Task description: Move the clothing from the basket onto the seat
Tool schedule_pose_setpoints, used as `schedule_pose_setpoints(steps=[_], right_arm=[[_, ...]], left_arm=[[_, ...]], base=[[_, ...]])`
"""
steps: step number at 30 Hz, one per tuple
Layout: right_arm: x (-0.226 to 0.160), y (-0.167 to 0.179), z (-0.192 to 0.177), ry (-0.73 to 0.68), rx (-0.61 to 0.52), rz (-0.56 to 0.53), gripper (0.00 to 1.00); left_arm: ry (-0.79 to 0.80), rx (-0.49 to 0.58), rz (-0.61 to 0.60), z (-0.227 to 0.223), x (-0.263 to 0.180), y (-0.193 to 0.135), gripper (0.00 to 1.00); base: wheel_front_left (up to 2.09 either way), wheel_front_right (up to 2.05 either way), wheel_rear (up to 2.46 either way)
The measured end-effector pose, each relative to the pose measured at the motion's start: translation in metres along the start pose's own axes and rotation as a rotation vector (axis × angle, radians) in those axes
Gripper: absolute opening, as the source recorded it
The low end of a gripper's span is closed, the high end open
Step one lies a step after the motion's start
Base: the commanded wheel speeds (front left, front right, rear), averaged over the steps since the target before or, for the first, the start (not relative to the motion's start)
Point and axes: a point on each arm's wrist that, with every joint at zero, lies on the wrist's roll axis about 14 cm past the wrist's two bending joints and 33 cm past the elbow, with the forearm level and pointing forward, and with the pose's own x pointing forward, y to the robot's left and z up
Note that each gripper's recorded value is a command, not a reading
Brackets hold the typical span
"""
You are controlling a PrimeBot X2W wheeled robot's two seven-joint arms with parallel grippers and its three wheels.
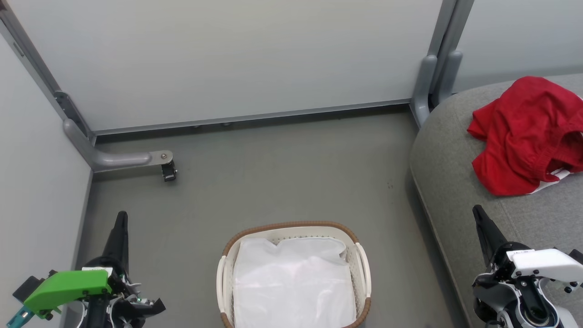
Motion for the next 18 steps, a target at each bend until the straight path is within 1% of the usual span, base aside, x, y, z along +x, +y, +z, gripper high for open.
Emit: schedule_pose_setpoints(steps=[18], right_arm=[[0.0000,0.0000,0.0000,0.000,0.000,0.000,0.00]], left_arm=[[0.000,0.000,0.000,0.0001,0.0000,0.0000,0.00]], base=[[0.00,0.00,0.00]])
